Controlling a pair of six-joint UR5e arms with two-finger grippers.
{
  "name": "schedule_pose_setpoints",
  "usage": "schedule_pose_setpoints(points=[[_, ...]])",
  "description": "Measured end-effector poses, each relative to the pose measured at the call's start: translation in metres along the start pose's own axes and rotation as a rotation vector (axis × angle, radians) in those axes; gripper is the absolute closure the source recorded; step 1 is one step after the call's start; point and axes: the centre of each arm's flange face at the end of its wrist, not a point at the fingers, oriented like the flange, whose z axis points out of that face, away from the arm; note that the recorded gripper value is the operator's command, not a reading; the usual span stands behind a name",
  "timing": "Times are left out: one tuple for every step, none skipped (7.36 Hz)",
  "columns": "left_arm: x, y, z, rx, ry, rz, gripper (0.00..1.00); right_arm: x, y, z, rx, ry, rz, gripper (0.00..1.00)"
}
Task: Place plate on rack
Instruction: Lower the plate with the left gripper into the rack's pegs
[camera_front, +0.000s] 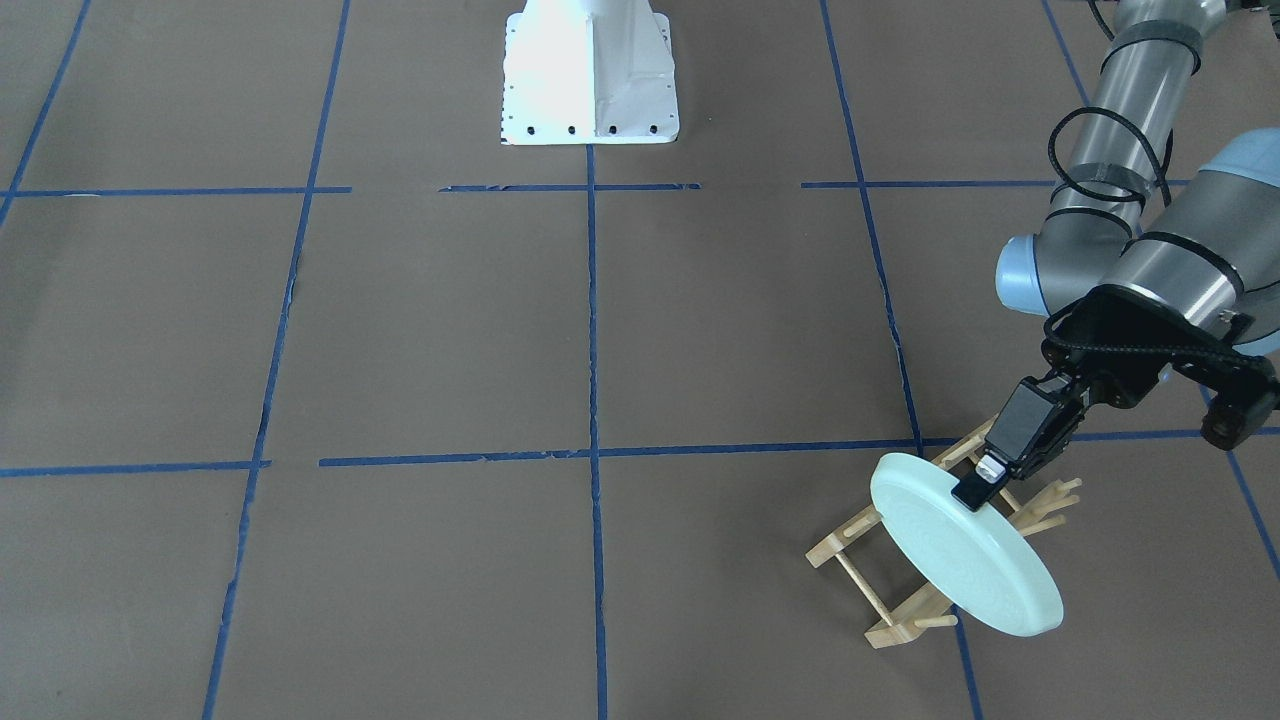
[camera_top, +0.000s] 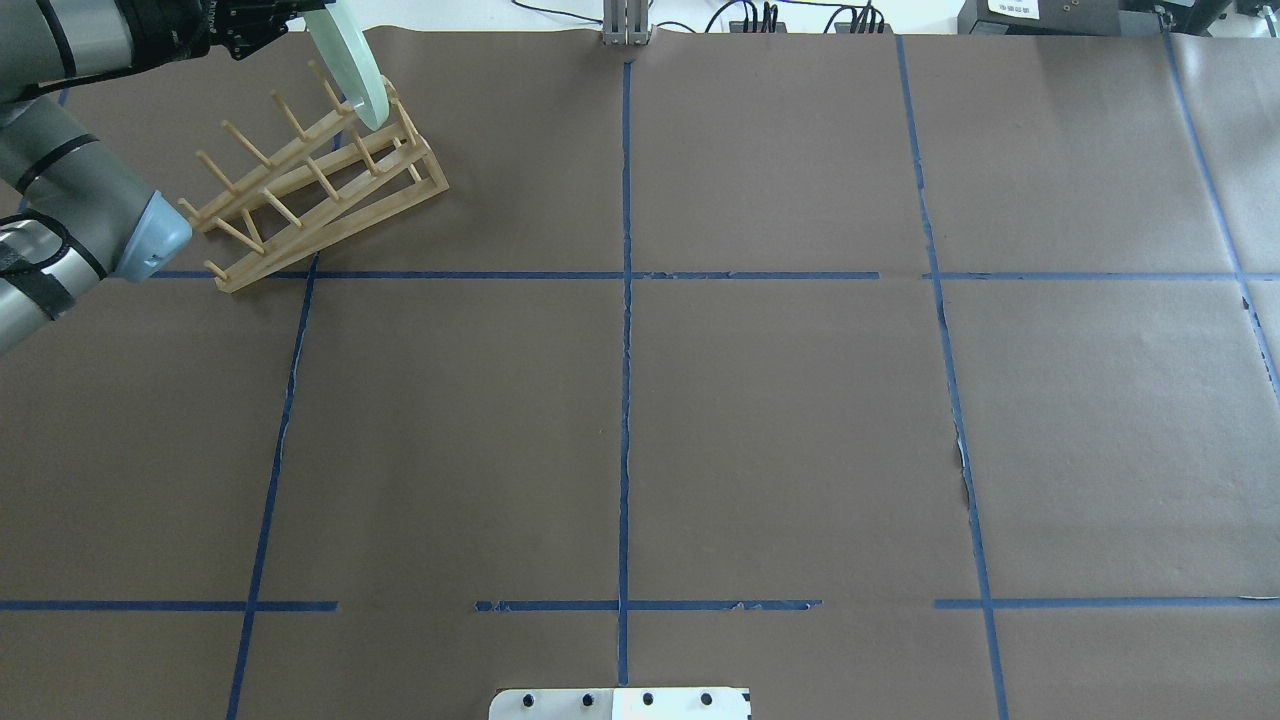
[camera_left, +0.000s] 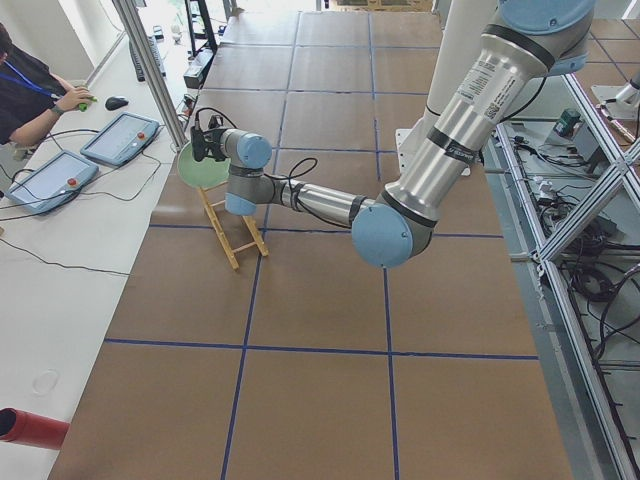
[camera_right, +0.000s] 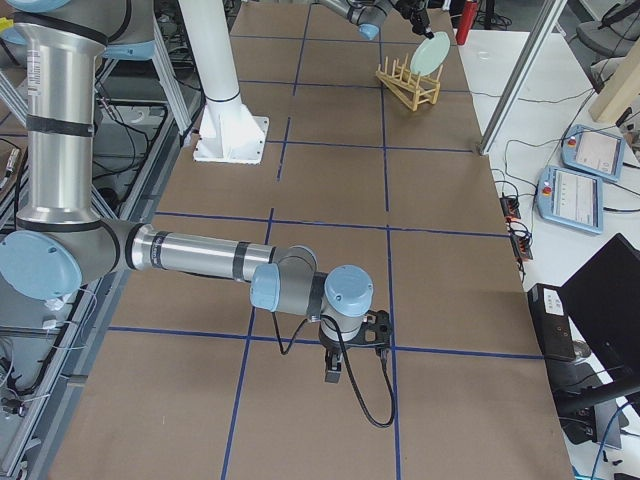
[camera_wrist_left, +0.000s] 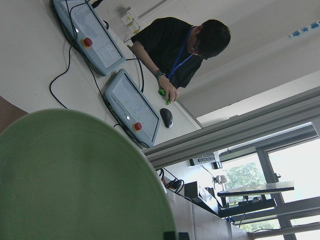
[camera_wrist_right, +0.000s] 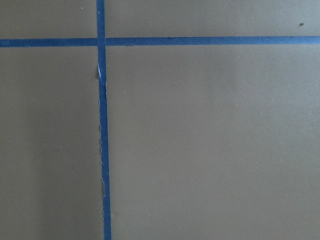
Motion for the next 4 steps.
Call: schedule_pose_setpoints(points=[[-0.0047, 0.0028, 0.0027, 0.000, -0.004, -0.003, 1.00, 0.0000, 0.0000, 0.0000, 0.000, 0.000, 0.000, 0.00], [-0.0082, 0.0065, 0.0058, 0.002, -0.007, -0.005, 1.00, 0.0000, 0.0000, 0.0000, 0.000, 0.000, 0.000, 0.00], [-0.0116, 0.0105, 0.0092, 0.003, -0.010, -0.009, 1.00, 0.0000, 0.0000, 0.0000, 0.000, 0.000, 0.000, 0.00], [-0.0139, 0.0126, 0.0115, 0.003, -0.014, -0.011, 1.00, 0.0000, 0.0000, 0.0000, 0.000, 0.000, 0.000, 0.00]])
